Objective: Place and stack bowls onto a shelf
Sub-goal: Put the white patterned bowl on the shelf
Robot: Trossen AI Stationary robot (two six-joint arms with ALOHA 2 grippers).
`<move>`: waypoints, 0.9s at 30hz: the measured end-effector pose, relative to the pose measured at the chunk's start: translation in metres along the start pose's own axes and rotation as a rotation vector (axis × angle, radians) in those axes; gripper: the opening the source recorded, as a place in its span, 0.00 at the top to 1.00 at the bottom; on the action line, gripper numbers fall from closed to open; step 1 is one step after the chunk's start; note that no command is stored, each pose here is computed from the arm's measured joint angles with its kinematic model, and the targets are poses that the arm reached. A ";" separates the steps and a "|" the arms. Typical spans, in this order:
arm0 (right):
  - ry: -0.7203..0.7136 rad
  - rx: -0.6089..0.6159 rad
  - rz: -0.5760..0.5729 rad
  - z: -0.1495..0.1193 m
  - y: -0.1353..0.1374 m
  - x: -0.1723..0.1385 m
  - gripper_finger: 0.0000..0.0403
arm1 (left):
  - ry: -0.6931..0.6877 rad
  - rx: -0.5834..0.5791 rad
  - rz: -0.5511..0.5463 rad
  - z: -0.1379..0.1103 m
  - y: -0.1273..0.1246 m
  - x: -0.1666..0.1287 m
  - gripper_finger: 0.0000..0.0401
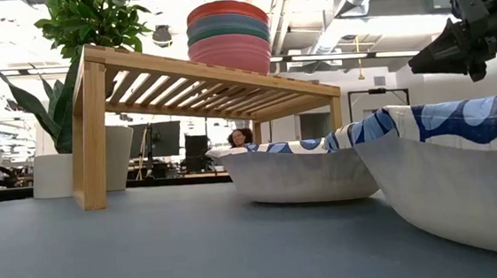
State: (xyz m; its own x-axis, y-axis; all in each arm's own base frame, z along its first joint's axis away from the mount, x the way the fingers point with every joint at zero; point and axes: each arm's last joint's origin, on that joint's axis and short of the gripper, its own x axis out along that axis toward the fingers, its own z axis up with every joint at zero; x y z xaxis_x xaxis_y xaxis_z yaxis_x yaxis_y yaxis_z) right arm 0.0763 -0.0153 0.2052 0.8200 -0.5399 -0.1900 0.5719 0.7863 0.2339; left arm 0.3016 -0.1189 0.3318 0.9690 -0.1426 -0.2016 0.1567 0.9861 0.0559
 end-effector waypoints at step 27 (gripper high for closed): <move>-0.011 0.071 0.011 0.001 0.001 0.000 0.64 | 0.147 0.179 0.145 -0.011 0.018 -0.002 0.60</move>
State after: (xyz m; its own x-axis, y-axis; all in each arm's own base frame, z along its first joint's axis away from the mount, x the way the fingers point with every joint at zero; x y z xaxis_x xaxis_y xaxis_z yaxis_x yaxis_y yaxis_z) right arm 0.0768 -0.0152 0.2067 0.8260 -0.5352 -0.1767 0.5630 0.7691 0.3026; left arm 0.3000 -0.0997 0.3225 0.9479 0.0257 -0.3176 0.0624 0.9625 0.2639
